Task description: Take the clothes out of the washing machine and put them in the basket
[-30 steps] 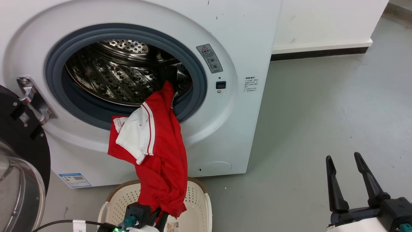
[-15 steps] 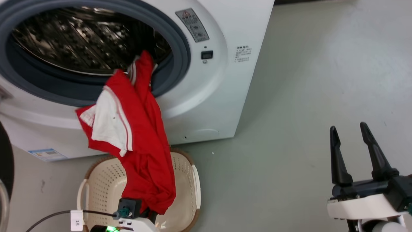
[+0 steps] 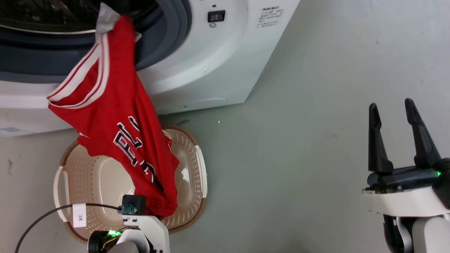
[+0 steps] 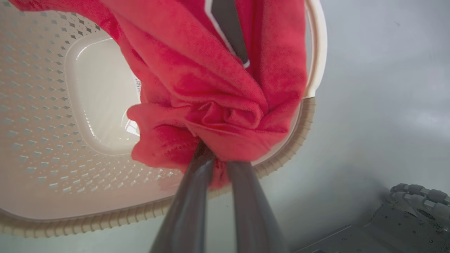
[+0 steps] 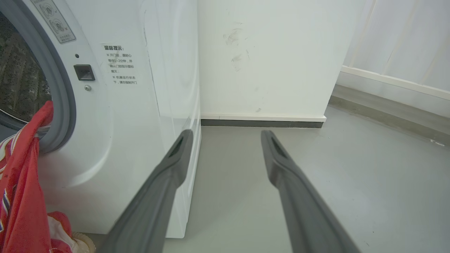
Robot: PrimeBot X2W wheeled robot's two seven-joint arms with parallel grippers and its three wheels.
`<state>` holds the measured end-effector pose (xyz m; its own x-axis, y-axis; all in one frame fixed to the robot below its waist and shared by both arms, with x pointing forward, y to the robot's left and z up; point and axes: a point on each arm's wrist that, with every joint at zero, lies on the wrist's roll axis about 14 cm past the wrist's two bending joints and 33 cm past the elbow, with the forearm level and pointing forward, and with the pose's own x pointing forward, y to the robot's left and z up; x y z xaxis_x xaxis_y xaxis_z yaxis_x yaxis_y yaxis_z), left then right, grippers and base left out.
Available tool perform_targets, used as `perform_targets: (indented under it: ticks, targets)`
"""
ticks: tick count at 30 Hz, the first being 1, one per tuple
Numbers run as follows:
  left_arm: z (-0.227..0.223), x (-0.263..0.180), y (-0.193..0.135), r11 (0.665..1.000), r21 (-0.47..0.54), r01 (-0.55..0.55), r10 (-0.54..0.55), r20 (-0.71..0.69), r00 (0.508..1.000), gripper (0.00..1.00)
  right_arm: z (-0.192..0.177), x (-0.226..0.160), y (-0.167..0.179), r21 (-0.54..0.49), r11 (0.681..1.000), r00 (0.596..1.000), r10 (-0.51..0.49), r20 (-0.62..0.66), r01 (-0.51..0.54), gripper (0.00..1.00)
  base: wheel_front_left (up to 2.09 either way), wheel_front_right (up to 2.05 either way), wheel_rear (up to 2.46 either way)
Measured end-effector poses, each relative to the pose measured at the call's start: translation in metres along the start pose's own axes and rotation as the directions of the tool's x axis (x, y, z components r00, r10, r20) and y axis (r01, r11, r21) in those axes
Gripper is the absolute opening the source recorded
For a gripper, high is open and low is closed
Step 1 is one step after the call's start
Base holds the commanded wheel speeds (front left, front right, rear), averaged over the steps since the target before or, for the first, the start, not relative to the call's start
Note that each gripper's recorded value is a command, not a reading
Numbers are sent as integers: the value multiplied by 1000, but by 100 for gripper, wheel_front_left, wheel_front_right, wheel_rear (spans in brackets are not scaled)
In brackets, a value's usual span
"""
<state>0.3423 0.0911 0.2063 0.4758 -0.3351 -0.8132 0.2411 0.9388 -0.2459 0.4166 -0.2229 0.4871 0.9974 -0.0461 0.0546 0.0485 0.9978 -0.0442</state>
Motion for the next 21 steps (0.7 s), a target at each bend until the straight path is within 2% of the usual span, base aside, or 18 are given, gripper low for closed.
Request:
perform_targets:
  ticks: [11,19,20,21]
  targets:
    - [-31,32,9,998,-61,-16,6,-165,986,0,-39,24,0,-6,1000,998,3,-69,-4,100,0,0,0]
    - [-45,45,18,999,-41,-31,20,-249,968,0,-58,37,4,-1,1000,995,13,-95,-14,100,0,0,0]
    - [-45,46,19,999,-32,-36,27,-251,968,6,-59,37,4,0,1000,995,14,-97,-14,100,0,0,0]
    - [-44,46,20,999,-28,-40,32,-250,968,82,-60,37,4,1,1000,995,14,-99,-14,100,0,0,0]
